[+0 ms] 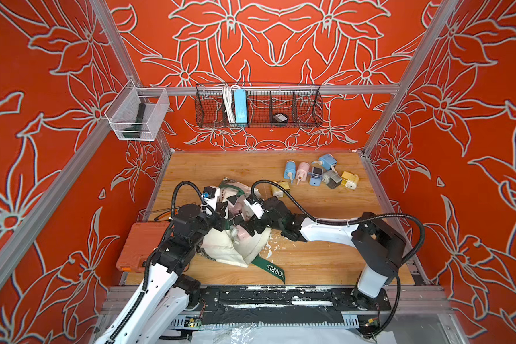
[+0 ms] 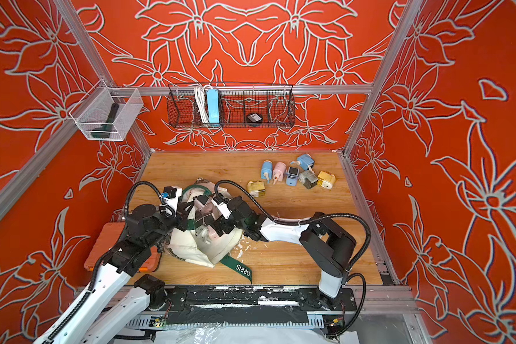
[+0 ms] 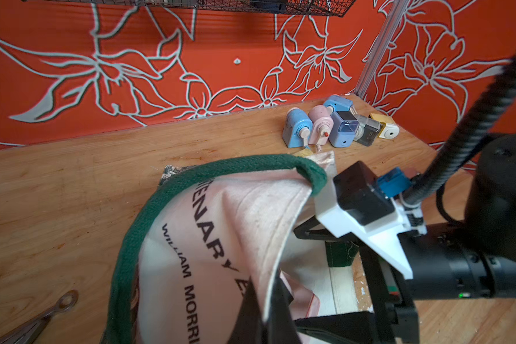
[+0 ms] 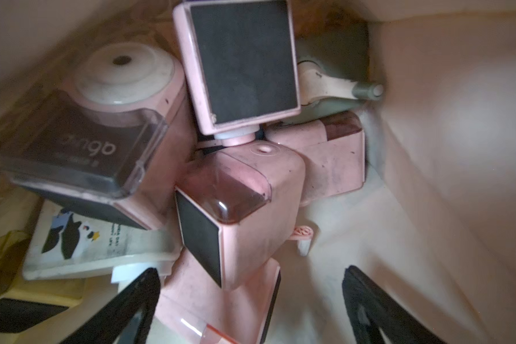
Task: Take out the pencil sharpeners from the tote bags
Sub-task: Pick up the pencil sharpener from the canvas bag.
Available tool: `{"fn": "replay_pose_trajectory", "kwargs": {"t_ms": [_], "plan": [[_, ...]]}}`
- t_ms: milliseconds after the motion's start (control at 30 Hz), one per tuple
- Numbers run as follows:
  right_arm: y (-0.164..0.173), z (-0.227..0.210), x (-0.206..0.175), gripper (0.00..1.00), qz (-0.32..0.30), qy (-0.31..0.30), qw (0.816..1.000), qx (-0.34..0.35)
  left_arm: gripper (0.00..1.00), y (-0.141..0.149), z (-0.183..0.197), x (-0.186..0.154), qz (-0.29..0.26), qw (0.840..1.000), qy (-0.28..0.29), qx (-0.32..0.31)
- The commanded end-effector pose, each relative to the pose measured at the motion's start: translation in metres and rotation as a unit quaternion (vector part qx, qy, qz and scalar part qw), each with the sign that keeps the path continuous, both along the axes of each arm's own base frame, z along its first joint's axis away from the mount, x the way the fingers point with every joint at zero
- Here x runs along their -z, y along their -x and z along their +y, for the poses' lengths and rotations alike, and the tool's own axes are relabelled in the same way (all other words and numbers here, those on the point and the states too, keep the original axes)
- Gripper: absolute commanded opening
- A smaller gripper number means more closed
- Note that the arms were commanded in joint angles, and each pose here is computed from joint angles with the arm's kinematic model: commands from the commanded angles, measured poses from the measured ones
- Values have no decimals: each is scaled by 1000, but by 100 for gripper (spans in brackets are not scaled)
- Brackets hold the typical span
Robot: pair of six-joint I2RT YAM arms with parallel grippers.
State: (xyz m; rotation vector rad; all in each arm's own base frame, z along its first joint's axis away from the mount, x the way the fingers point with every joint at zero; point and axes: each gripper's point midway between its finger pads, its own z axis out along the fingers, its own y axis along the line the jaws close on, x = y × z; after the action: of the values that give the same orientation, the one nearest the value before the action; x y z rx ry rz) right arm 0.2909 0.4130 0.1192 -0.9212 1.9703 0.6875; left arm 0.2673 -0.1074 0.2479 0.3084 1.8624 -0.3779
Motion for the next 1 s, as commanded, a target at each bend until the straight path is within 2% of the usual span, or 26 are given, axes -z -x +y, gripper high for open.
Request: {"fn": "replay_pose_trajectory", "kwargs": {"t_ms": [0, 267, 433, 667, 833, 967], "plan": [[-9, 23, -15, 99, -28, -26, 999, -23, 0, 2, 1, -19, -36, 999, 14, -3], [-22, 45, 14, 99, -7, -6, 1000, -17, 0, 3, 0, -18, -41, 999, 12, 2], [-38, 44, 22, 98, -22, 2, 1000, 20, 0, 3, 0, -14, -38, 999, 17, 1], [-43, 33, 14, 82, -41, 2, 998, 44, 0, 5, 3, -11, -39, 999, 17, -6], [-31, 24, -3, 71, -43, -8, 999, 27, 0, 5, 3, -11, -40, 999, 19, -7], [-19, 13, -15, 66, -32, -21, 999, 23, 0, 5, 4, -11, -40, 999, 20, -8]]}}
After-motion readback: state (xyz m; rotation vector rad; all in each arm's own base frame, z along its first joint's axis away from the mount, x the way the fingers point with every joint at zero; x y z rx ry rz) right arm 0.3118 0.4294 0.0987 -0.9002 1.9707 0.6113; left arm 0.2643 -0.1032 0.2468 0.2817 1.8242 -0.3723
